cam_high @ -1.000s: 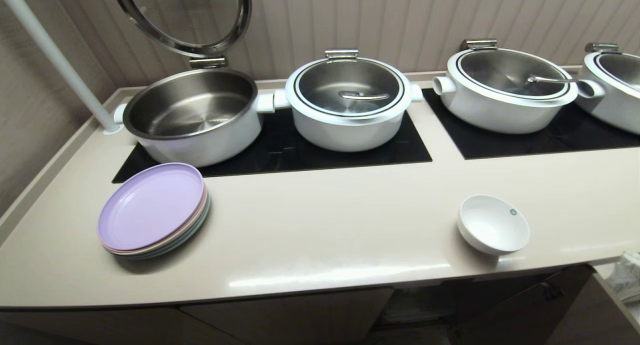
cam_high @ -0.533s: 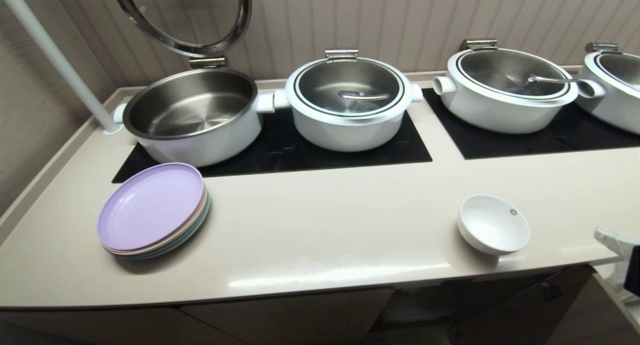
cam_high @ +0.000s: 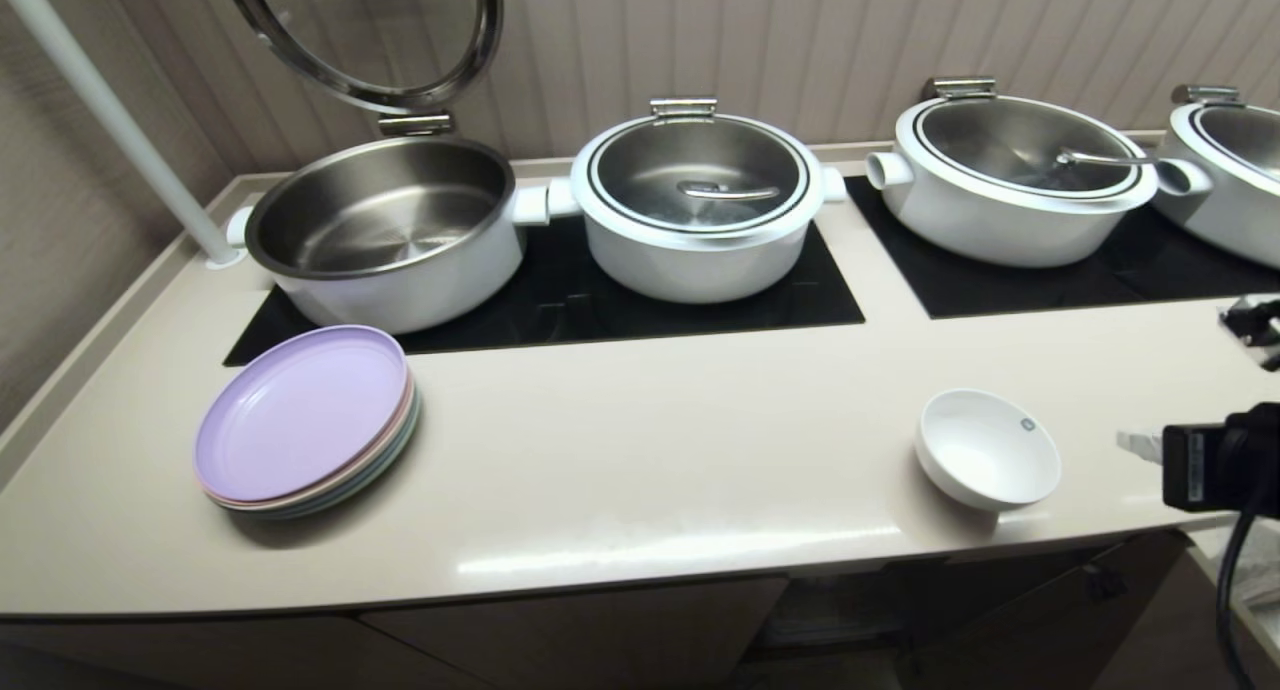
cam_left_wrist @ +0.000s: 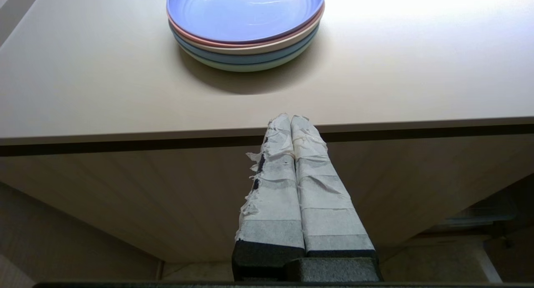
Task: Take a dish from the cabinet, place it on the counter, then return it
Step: Pick up the bowl from the table
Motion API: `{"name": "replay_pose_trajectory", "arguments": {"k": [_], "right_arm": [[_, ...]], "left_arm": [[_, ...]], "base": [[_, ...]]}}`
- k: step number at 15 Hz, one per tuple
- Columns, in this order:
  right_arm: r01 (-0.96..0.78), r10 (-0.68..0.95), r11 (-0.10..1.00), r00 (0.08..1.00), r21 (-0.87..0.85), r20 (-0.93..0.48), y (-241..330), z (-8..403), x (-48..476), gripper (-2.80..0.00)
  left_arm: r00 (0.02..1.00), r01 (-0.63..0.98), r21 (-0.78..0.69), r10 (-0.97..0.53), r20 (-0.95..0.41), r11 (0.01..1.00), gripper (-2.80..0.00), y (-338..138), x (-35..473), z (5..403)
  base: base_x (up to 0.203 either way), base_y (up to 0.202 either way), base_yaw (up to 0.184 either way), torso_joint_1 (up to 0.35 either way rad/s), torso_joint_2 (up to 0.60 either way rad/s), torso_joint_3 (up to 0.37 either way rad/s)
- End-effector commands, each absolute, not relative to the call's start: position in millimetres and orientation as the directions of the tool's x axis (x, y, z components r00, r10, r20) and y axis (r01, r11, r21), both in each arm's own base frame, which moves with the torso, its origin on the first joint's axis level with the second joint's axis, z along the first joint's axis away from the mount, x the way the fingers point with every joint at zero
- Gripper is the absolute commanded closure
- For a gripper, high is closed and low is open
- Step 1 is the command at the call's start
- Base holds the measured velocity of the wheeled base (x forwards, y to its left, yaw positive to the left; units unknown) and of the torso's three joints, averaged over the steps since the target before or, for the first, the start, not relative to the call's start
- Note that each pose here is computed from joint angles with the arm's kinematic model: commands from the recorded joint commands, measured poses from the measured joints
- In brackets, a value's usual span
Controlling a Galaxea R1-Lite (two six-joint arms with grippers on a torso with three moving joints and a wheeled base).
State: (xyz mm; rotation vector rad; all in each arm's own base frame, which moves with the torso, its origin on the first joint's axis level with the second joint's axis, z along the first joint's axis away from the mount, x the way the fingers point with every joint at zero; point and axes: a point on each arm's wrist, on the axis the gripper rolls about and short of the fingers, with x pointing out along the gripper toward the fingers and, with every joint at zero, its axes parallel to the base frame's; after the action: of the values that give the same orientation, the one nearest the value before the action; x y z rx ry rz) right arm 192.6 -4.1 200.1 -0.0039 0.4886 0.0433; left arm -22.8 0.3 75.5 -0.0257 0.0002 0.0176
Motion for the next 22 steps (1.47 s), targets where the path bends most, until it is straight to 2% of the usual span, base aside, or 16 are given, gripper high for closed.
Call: {"name": "replay_pose_trajectory", "arguments": {"k": [1, 4, 14, 15, 22], "right_arm": [[-0.046, 0.044, 0.999, 0.859, 0.009, -0.511, -4.5, 198.5, 221.6, 0.00], [-0.061, 0.054, 0.998, 0.853, 0.004, -0.519, -1.0, 206.2, 242.9, 0.00], [-0.074, 0.058, 0.997, 0.779, 0.001, -0.625, 1.8, 208.9, 248.2, 0.00], [-0.072, 0.056, 0.997, 0.778, 0.000, -0.626, 1.6, 209.4, 247.3, -2.80], [-0.074, 0.053, 0.997, 0.772, -0.006, -0.634, 1.5, 209.1, 245.8, -2.80]], "left_arm": [[1.000, -0.018, -0.026, 0.018, 0.000, 0.999, 0.00, 0.3, -22.8, 75.5], [1.000, -0.018, -0.026, 0.018, 0.000, 0.999, 0.00, 0.3, -22.8, 75.5], [1.000, -0.018, -0.026, 0.018, 0.000, 0.999, 0.00, 0.3, -22.8, 75.5], [1.000, -0.018, -0.026, 0.018, 0.000, 0.999, 0.00, 0.3, -22.8, 75.5], [1.000, -0.018, -0.026, 0.018, 0.000, 0.999, 0.00, 0.3, -22.8, 75.5]], "base": [[0.000, 0.000, 0.000, 0.000, 0.00, 0.000], [0.000, 0.000, 0.000, 0.000, 0.00, 0.000], [0.000, 0.000, 0.000, 0.000, 0.00, 0.000], [0.000, 0.000, 0.000, 0.000, 0.00, 0.000], [0.000, 0.000, 0.000, 0.000, 0.00, 0.000]]}}
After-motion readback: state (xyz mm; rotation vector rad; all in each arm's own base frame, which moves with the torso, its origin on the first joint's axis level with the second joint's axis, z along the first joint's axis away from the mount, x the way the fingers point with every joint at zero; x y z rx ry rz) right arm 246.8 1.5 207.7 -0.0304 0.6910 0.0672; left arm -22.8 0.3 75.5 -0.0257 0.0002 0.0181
